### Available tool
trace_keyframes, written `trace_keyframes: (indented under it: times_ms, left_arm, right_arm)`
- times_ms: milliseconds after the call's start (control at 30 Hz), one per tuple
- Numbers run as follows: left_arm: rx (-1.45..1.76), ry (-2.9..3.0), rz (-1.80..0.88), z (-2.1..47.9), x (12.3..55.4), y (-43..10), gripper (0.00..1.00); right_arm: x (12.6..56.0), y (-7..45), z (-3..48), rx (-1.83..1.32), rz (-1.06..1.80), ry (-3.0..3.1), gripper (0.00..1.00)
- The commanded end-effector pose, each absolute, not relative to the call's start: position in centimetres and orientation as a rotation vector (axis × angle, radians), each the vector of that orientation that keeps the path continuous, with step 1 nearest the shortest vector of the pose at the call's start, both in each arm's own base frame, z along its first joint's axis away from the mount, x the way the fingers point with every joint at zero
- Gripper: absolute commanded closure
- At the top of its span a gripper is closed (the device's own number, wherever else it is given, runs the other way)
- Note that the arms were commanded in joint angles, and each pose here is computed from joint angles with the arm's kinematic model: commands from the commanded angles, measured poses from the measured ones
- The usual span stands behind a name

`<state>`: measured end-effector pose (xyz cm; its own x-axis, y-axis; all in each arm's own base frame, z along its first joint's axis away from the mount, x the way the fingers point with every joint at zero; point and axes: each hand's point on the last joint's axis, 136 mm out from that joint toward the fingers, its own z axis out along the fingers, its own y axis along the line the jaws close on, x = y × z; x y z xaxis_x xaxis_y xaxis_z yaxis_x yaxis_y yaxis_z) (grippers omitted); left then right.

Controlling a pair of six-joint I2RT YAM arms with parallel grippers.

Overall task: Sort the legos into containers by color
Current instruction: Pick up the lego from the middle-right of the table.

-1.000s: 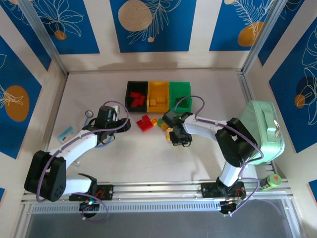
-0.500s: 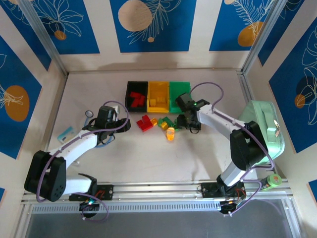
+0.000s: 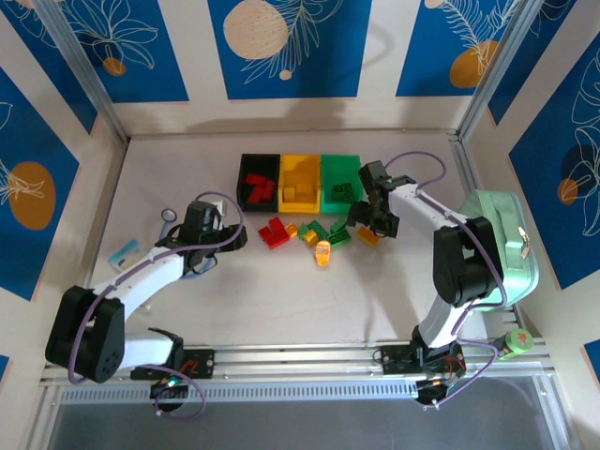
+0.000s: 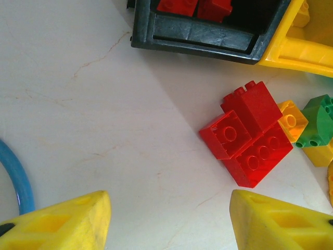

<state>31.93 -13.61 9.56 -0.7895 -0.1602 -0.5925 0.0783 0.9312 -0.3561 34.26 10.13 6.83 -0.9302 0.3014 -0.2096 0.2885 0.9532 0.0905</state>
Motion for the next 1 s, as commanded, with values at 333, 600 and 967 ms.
trace_keyframes:
  times_ms: [333,600,967]
  left_arm:
    - [-0.040,2.413,-0.489,9.9,31.8,-13.7,0.38]
    - [-0.035,2.414,-0.481,9.9,31.8,-13.6,0.38]
    - [-0.039,2.415,-0.476,9.6,31.7,-13.5,0.38]
  right_arm:
    - [32.7,10.1,3.7,0.815,0.044,2.922,0.16]
    - [32.4,10.2,2.7,0.865,0.041,2.931,0.17]
    - [31.9,10.2,1.3,0.868,0.016,2.948,0.20]
